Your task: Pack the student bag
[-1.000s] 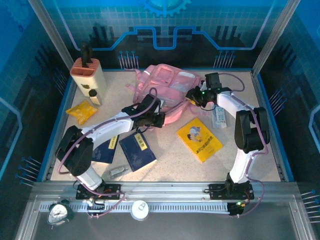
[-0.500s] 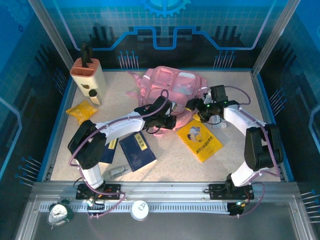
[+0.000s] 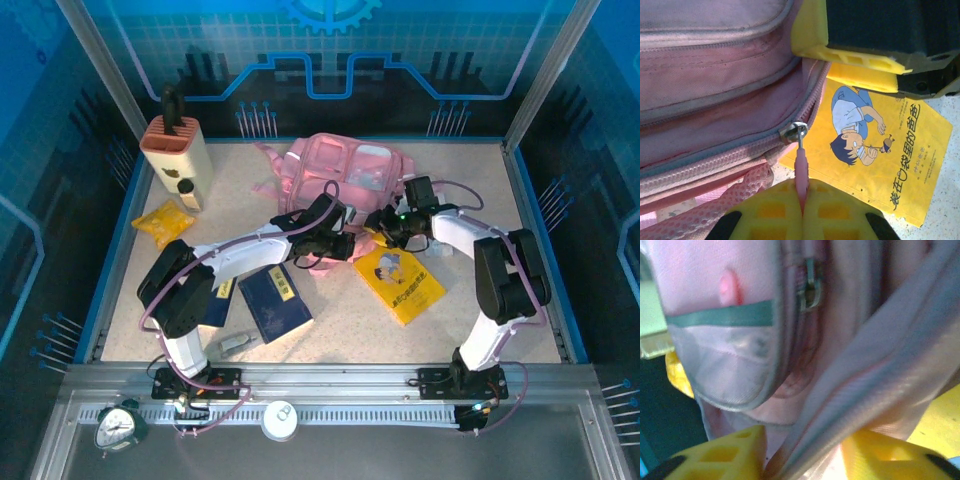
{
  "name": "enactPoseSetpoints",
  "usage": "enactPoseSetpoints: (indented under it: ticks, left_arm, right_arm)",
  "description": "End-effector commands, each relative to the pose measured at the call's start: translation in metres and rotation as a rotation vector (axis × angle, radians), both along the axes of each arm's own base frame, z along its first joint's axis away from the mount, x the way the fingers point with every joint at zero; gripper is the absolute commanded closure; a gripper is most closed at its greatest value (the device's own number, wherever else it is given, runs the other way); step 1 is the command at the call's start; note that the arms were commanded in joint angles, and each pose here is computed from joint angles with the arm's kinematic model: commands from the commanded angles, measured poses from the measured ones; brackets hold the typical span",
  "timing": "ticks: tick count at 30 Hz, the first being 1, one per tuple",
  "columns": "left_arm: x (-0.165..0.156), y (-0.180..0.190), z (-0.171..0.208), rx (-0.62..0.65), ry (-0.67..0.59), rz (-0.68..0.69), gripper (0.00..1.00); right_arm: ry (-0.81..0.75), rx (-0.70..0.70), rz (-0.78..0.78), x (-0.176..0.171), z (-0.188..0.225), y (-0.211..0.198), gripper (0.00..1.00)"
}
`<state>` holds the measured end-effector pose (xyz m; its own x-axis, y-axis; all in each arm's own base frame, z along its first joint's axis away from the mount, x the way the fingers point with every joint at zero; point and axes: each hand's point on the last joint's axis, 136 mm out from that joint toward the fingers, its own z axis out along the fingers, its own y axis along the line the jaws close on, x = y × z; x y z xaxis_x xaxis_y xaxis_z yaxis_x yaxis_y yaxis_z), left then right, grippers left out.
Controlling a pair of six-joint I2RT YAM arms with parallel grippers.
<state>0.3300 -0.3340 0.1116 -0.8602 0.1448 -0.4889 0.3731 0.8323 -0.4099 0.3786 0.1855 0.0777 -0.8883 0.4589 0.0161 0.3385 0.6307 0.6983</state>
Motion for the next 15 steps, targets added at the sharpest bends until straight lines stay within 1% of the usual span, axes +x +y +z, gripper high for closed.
enactPoseSetpoints:
  ticks: [1, 3, 5, 6, 9, 12, 15]
  left_arm:
    - [-0.002, -0.012, 0.024, -0.031, -0.059, -0.075, 1.00]
    - [-0.008, -0.009, 0.025, -0.031, -0.070, -0.119, 1.00]
    - [-0.016, -0.002, 0.024, -0.002, -0.075, -0.153, 1.00]
    - [-0.018, 0.005, 0.021, 0.024, -0.076, -0.156, 1.00]
    - [-0.017, 0.037, 0.009, 0.097, -0.060, -0.111, 1.00]
    - [-0.014, 0.075, 0.000, 0.119, 0.001, -0.024, 1.00]
    - [-0.020, 0.094, -0.004, 0.144, 0.014, -0.021, 1.00]
  right_arm:
    - [-0.081, -0.083, 0.041, 0.015, 0.006, -0.004, 0.75]
    - [-0.108, -0.109, 0.081, 0.020, 0.008, -0.005, 0.87]
    - [-0.107, -0.153, 0.103, 0.025, 0.008, -0.011, 0.97]
    - [-0.115, -0.168, 0.113, 0.028, 0.010, -0.014, 0.99]
    - [-0.148, -0.201, 0.113, 0.040, 0.017, -0.026, 1.00]
    - [-0.175, -0.234, 0.089, 0.055, 0.025, -0.042, 1.00]
    - [-0.187, -0.275, 0.089, 0.068, 0.028, -0.052, 1.00]
